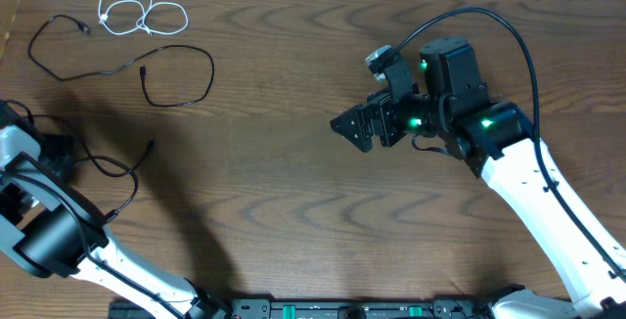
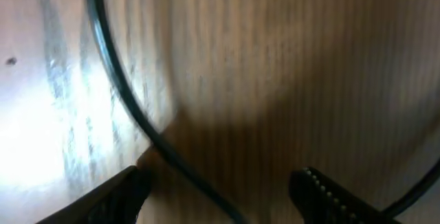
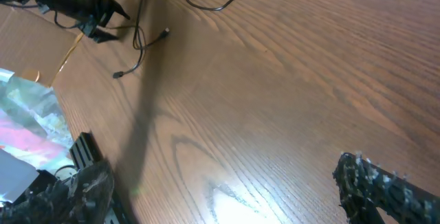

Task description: Untangle cables

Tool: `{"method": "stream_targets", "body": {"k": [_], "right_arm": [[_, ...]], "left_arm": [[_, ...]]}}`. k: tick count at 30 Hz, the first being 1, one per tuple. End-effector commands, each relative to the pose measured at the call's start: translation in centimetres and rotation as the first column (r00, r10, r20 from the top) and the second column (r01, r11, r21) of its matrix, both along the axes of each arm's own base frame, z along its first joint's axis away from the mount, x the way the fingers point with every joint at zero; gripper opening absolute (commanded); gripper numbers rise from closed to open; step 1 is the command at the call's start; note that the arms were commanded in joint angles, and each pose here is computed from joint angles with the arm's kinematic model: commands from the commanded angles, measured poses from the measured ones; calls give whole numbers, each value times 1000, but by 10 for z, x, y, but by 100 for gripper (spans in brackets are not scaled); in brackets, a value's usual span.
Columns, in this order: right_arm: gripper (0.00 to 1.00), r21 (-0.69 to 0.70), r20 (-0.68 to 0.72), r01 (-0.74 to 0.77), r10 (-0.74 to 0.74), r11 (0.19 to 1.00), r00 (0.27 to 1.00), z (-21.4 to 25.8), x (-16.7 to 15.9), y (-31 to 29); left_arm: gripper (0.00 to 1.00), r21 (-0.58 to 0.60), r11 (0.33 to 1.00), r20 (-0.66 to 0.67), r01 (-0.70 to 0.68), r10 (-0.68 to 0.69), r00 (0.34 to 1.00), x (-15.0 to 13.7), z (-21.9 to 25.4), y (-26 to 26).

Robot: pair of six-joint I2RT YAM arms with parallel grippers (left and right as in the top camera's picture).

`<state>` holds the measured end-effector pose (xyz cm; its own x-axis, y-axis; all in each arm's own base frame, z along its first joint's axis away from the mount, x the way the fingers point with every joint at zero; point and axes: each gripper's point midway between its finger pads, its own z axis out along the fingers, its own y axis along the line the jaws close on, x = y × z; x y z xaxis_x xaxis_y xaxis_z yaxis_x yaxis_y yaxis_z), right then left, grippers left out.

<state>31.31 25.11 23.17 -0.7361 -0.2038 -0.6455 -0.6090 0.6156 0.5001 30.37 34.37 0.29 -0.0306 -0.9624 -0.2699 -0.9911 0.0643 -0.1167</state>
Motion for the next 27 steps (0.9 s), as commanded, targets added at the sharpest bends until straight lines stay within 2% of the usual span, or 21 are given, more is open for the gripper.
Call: {"method": "stream_targets", "body": {"k": [1, 4, 7, 11, 14, 19, 22, 27], "right_arm": [[99, -8, 7, -12, 12, 1000, 1000, -1, 0, 1], [99, -10, 3, -12, 12, 1000, 1000, -2, -1, 1], [99, -11, 5, -9, 9, 1000, 1000, -2, 0, 1], [99, -16, 0, -7, 7, 1000, 1000, -3, -1, 0], [99, -18, -6, -7, 7, 1000, 1000, -4, -2, 0], [99, -3, -58, 14, -15, 1000, 998, -5, -5, 0], [99, -8, -80, 14, -14, 1000, 997, -8, -8, -1], [99, -24, -110, 19, -21, 1000, 994, -13, -12, -5]], "left_arm": [[97, -9, 1000, -3, 7, -7, 1000, -8, 16, -7], [98, -7, 1000, 53, 20, -20, 998, -5, 49, -15], [98, -31, 997, 211, 75, -66, 975, 13, 93, -33], [98, -27, 983, 426, 183, -154, 891, 41, 150, -59], [98, 9, 969, 500, 247, -218, 838, 53, 181, -78], [98, 87, 914, 519, 396, -381, 765, 78, 209, -128], [98, 137, 835, 507, 533, -522, 686, 101, 215, -175], [98, 236, 605, 436, 760, -765, 474, 128, 219, -272]]}}
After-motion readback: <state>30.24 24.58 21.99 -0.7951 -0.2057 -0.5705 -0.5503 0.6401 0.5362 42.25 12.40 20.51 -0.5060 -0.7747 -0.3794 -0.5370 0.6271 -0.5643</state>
